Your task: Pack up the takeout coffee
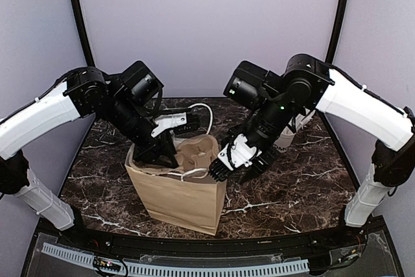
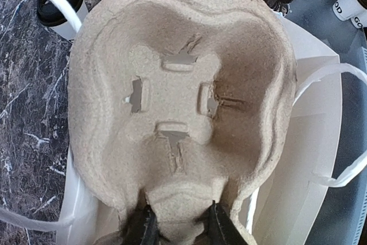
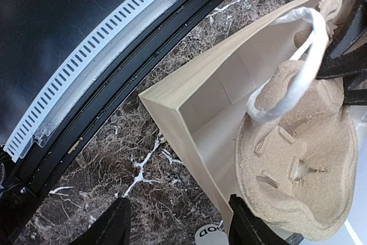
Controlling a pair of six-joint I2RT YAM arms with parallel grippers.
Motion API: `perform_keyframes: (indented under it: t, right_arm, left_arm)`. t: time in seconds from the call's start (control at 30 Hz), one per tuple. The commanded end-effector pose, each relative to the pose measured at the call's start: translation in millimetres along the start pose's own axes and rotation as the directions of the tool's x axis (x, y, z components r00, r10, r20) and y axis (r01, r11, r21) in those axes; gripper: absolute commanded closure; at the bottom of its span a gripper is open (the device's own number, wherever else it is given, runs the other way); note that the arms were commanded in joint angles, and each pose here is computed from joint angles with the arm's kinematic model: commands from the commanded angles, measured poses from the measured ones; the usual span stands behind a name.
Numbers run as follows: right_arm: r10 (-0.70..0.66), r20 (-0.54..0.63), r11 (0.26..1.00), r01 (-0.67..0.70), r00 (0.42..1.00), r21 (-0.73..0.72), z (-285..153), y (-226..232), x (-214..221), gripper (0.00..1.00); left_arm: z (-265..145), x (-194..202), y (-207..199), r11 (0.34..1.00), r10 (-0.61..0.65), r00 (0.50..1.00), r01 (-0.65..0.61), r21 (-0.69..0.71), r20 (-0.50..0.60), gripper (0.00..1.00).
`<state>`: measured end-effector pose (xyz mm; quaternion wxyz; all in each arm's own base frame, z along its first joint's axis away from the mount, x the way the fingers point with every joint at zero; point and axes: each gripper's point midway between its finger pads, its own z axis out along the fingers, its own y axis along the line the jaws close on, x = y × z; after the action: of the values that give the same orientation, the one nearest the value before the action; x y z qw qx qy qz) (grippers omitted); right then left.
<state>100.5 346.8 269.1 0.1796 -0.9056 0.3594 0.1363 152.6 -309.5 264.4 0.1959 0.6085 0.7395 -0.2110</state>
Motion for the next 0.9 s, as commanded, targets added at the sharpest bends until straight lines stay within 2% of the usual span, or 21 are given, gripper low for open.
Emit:
perform_keyframes:
  t: [0.0,0.2,0.37,0.53,0.67,0.73,0.8,0.87]
  right_arm:
    - [-0.089,0.001,0.996,0.089,0.996,-0.022,2.5,19.6,-17.2,0.43]
    - [-0.165,-0.079,0.986,0.165,0.983,-0.006,3.4,31.7,-22.8,0.47]
    - [-0.179,-0.106,0.982,0.185,0.978,0.05,-10.3,26.6,-22.3,0.51]
    - [-0.153,-0.111,0.969,0.172,0.982,0.18,-44.6,2.7,-22.9,0.48]
    - [-0.05,-0.003,0.956,0.049,0.999,0.29,-84.3,-31.4,-8.0,0.44]
    - [0.038,0.086,0.945,-0.063,0.996,0.32,-96.6,-50.9,-1.5,0.42]
    - [0.143,0.179,0.925,-0.196,0.973,0.325,-101.8,-69.3,7.3,0.39]
    - [0.268,0.272,0.878,-0.351,0.924,0.325,-102.2,-90.2,15.3,0.39]
  left_arm:
    - [7.5,13.7,-2.1,0.998,0.053,0.997,-0.054,-0.015,-0.057,0.71]
    - [-4.9,3.7,-15.3,0.989,0.147,0.988,-0.148,-0.024,-0.041,0.68]
    - [-0.7,2.6,-20.5,0.981,0.191,0.978,-0.194,-0.03,-0.082,0.68]
    - [6.8,-9.9,-22.0,0.972,0.23,0.97,-0.234,-0.038,-0.085,0.68]
    - [4.7,-8.9,-22.8,0.972,0.225,0.97,-0.23,-0.041,-0.094,0.69]
    - [3.5,-8.8,-23.9,0.973,0.221,0.97,-0.226,-0.04,-0.096,0.69]
    - [3.6,-7.6,-23.8,0.972,0.223,0.969,-0.229,-0.046,-0.106,0.69]
    - [3.7,-6.6,-22.4,0.97,0.227,0.967,-0.235,-0.057,-0.114,0.69]
